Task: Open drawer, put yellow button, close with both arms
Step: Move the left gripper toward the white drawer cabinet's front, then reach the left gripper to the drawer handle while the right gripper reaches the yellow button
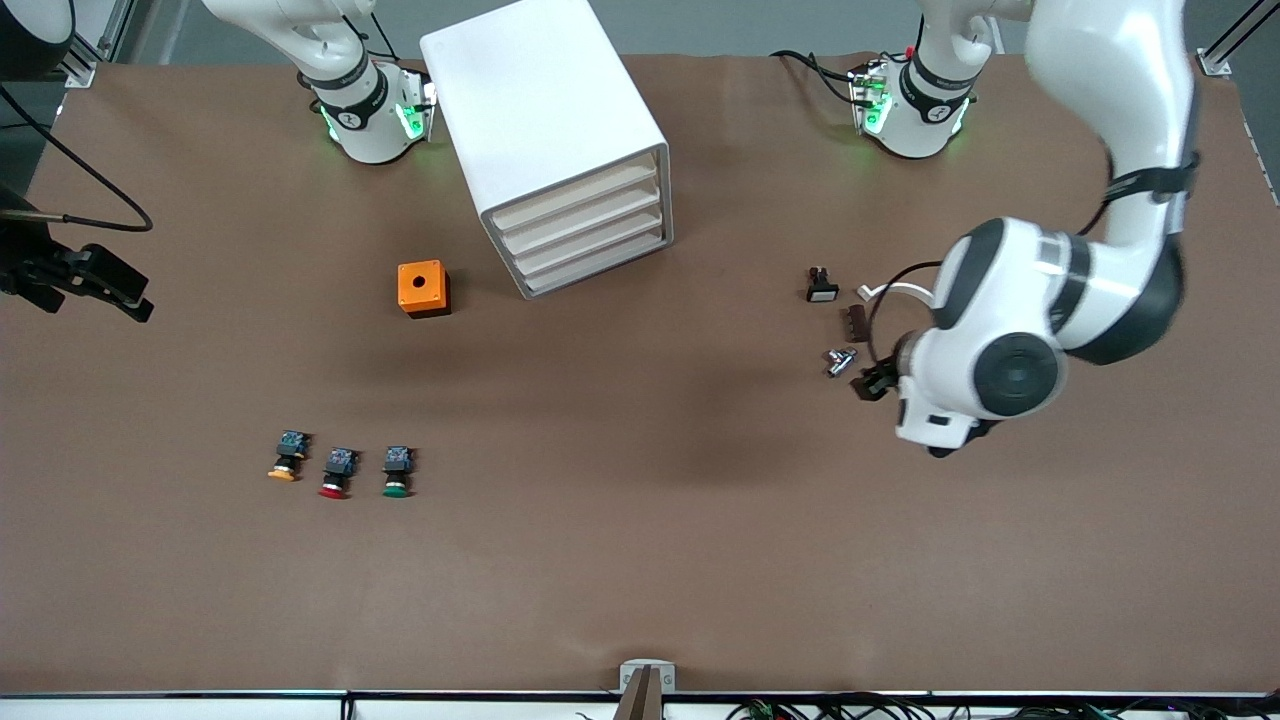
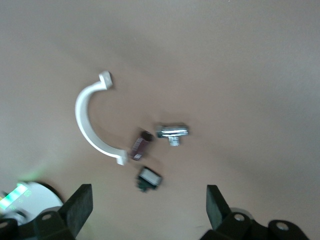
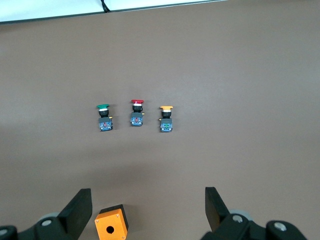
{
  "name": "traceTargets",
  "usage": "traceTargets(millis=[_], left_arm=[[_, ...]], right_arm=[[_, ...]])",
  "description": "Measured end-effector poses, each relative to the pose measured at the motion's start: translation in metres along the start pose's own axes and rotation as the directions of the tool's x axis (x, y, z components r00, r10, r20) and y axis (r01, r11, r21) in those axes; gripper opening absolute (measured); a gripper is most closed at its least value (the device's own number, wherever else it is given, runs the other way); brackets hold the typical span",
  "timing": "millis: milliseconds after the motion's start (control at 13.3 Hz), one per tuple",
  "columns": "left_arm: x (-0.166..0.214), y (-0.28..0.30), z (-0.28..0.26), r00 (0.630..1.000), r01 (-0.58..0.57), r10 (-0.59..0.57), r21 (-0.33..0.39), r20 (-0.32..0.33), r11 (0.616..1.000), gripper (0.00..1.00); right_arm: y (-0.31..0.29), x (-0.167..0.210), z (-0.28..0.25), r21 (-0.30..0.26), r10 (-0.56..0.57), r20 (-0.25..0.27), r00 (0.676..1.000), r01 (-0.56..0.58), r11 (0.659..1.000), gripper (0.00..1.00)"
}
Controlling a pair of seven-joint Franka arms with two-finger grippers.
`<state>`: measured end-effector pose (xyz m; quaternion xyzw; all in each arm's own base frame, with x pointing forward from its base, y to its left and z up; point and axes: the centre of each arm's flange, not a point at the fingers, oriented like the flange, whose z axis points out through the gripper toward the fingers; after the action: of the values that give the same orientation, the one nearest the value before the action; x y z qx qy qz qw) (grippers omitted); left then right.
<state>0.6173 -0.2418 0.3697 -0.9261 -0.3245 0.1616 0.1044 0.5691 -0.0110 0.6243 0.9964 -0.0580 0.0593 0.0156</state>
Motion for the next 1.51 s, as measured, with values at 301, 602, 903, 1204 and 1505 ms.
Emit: traceTargets(millis=[301,602,903,1204,1505], left_arm=[[-0.073,0.071,0.055,0.940,0.318,-0.319,0.023,0.125,0.948,1.00],[-0.116,0.109,0.101,0.786,0.556,-0.571,0.132,0.235,0.820,1.00],[-0.145,0.128,0.106,0.560,0.667,-0.716,0.285,0.418,0.688,1.00],[-0.158,0.138,0.104,0.320,0.677,-0.800,0.468,0.508,0.568,0.98],[-0.181,0.143,0.108,0.186,0.649,-0.879,0.617,0.439,0.445,0.96]], right_arm=[[0.004,0.000,0.001,-0.001,0.000,0.002,1.000,0.000,1.000,1.00],[0.006,0.008,0.022,-0.005,0.002,0.016,1.000,-0.002,1.000,1.00],[-0.001,0.032,0.105,-0.020,-0.005,0.116,0.993,0.007,1.000,1.00],[-0.008,0.054,0.212,-0.029,-0.015,0.144,0.989,0.019,0.999,1.00],[0.002,0.054,0.313,-0.035,-0.017,0.176,0.984,0.023,0.999,1.00]])
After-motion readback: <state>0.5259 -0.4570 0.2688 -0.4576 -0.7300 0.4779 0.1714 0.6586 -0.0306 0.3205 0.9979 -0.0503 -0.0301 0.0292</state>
